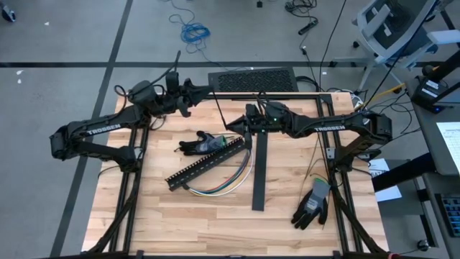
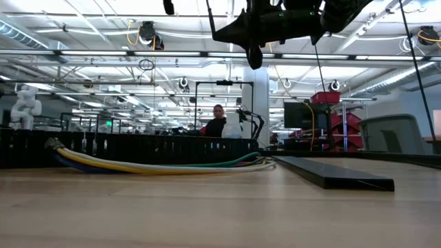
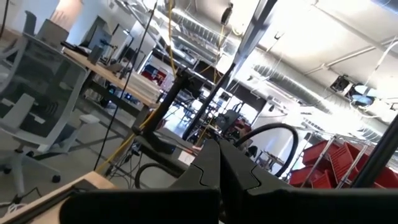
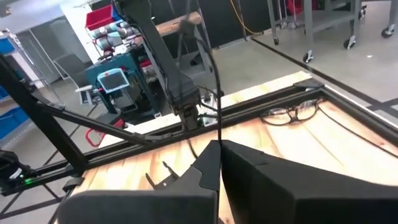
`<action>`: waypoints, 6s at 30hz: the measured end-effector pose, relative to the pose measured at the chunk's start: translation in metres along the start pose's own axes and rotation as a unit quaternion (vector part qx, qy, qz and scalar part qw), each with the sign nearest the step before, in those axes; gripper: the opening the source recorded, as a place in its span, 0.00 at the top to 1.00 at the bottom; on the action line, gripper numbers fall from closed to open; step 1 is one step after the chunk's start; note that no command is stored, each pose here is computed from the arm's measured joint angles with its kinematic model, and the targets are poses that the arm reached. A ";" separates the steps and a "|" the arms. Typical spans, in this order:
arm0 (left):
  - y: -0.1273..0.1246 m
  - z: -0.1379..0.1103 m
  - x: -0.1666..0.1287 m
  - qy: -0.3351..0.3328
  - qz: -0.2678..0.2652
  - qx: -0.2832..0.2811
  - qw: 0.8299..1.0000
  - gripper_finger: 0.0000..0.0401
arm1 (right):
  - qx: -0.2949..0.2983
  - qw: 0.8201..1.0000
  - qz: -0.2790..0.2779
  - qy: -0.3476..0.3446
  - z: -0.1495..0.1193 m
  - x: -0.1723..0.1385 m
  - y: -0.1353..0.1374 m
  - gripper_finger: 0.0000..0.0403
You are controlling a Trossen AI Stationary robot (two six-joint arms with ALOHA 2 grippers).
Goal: Ziptie cables
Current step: Wrap the cable wires with black zip tie
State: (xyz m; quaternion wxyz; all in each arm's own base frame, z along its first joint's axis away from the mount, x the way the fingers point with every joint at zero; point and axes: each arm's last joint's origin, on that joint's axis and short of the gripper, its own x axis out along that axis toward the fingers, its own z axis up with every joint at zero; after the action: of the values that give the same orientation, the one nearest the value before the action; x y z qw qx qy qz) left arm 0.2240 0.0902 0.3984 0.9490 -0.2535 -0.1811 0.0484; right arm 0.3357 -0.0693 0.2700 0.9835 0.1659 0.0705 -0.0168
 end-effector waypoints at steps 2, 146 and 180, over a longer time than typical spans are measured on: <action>-0.002 0.002 0.000 -0.003 -0.002 0.001 1.000 1.00 | 0.005 1.000 0.000 0.007 -0.001 0.000 0.001 1.00; -0.026 -0.171 -0.049 0.542 -0.005 0.173 0.822 0.96 | 0.123 0.949 -0.195 0.215 -0.039 -0.100 0.006 1.00; 0.033 -0.134 0.023 -0.354 0.173 -0.374 0.840 0.96 | -0.049 0.954 -0.256 -0.147 0.011 -0.073 0.044 1.00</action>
State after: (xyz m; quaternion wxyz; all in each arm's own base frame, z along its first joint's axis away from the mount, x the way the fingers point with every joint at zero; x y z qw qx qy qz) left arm 0.2951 0.0606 0.2817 0.6294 -0.5821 -0.4622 0.2266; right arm 0.2677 -0.0309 0.3050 0.9527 0.0893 -0.0336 -0.2884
